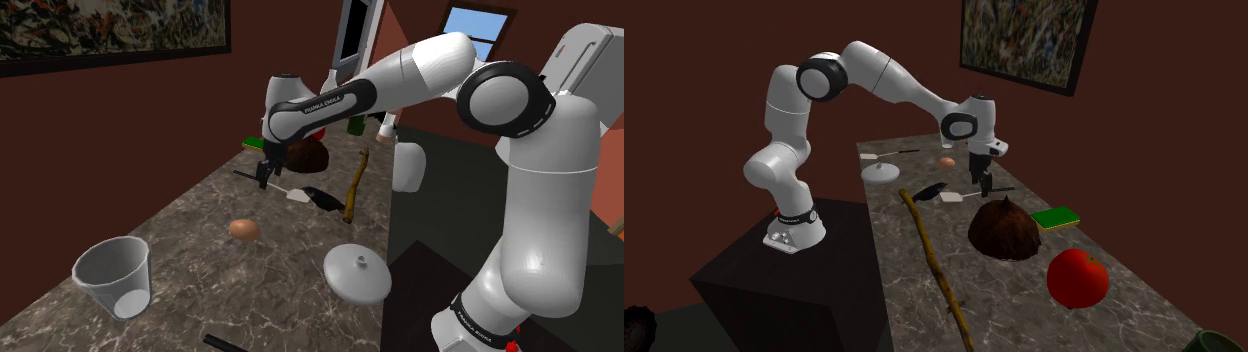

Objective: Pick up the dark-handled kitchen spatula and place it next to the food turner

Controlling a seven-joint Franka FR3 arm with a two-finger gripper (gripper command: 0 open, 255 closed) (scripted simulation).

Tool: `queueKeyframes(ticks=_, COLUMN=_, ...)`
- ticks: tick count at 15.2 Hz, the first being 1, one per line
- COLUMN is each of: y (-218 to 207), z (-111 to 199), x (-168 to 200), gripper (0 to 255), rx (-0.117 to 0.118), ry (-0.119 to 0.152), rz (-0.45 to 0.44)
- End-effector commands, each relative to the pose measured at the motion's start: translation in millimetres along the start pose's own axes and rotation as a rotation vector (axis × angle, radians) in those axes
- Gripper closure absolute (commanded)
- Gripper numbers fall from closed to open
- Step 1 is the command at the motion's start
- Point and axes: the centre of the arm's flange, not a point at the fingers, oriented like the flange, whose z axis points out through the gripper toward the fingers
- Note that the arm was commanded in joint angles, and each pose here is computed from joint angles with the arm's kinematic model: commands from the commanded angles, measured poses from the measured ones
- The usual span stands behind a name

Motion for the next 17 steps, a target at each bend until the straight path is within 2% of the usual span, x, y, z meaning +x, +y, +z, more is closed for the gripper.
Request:
queueKeyframes(ticks=1, y=0.4, z=1.9, x=0.6, gripper=0, rx=0.000, ry=0.001, rz=0.000)
queueKeyframes(ticks=6, y=0.4, z=1.8, x=0.6, gripper=0, rx=0.000, ry=0.001, rz=0.000)
queueKeyframes(ticks=7, y=0.4, z=1.8, x=0.6, gripper=255, rx=0.000, ry=0.001, rz=0.000)
queueKeyframes(ticks=17, y=0.4, z=-3.4, x=0.9, gripper=255, rx=0.000, ry=0.001, rz=0.000)
